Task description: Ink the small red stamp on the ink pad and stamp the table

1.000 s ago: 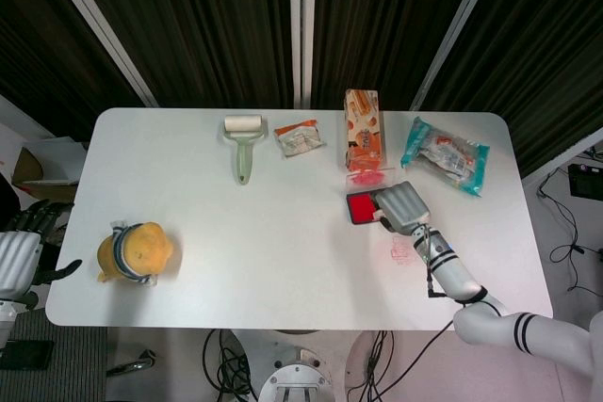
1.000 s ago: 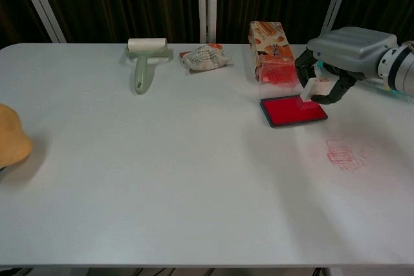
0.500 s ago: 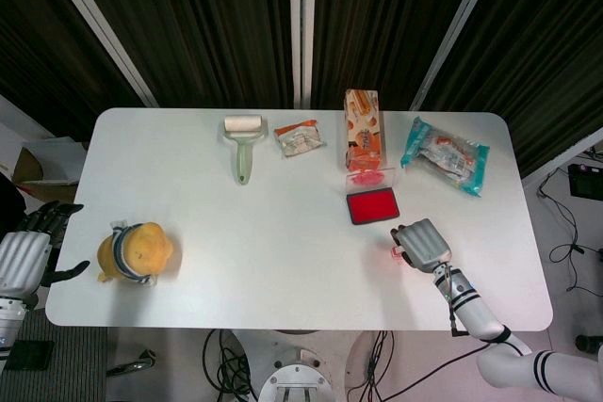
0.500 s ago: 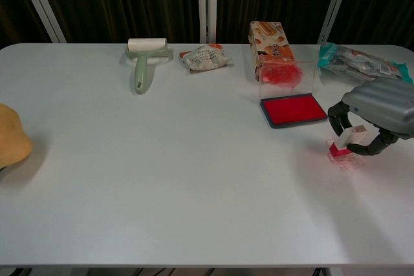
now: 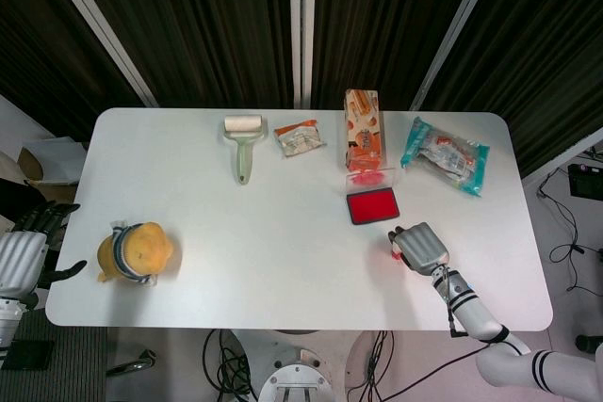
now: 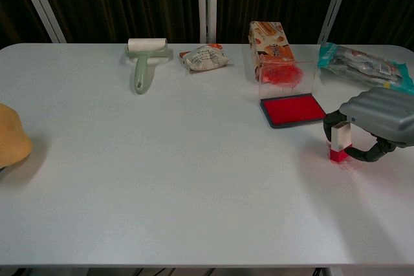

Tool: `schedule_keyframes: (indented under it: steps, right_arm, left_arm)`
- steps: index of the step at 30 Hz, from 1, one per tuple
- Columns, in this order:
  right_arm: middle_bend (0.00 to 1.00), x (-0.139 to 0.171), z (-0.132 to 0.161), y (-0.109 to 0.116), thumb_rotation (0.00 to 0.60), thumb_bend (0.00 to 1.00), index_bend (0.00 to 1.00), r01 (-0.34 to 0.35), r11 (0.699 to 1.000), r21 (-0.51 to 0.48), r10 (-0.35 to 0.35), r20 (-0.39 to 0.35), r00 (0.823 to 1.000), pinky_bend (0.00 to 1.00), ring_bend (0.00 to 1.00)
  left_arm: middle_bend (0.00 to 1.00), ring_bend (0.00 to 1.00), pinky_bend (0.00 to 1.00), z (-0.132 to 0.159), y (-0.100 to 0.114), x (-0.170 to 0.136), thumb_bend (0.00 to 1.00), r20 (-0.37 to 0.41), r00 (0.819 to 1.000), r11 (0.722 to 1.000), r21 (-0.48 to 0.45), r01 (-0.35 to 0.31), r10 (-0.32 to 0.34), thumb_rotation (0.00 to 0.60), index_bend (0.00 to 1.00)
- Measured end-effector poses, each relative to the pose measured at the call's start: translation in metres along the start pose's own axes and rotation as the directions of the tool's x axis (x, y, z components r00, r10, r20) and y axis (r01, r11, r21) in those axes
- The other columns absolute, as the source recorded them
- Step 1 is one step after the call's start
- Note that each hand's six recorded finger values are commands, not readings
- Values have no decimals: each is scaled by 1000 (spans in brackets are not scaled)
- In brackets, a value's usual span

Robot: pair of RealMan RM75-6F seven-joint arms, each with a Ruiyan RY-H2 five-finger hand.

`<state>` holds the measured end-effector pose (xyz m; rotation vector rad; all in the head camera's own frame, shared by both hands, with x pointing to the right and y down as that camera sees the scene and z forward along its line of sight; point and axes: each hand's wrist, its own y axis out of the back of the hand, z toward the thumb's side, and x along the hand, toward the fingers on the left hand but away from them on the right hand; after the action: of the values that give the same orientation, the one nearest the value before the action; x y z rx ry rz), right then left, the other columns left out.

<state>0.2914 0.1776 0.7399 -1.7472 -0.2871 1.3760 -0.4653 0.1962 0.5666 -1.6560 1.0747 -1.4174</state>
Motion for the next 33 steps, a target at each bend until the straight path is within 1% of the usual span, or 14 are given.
schedule_keyframes:
  steps: [5,14,28,33]
  right_arm:
    - [326,4,0,6,600,301,346,13,1000,2,-13,-7,1000,1000,850]
    - [334,15,-1,12,600,301,343,26,1000,5,-26,-9,1000,1000,850]
    - [344,26,-3,11,600,301,344,25,1000,8,-24,-5,1000,1000,849]
    - [333,29,-3,15,600,301,344,43,999,3,-43,-7,999,1000,849]
  left_arm:
    - [187,118,210,-1,1,-1,124,-1,1000,1000,2,-3,3,600,164]
    - [187,118,210,1,2,-1,124,2,1000,1000,4,-4,4,600,164]
    - [187,118,210,2,2,0,123,4,1000,1000,7,-3,3,600,164]
    - [187,118,210,2,3,-1,124,3,1000,1000,8,-5,4,600,164]
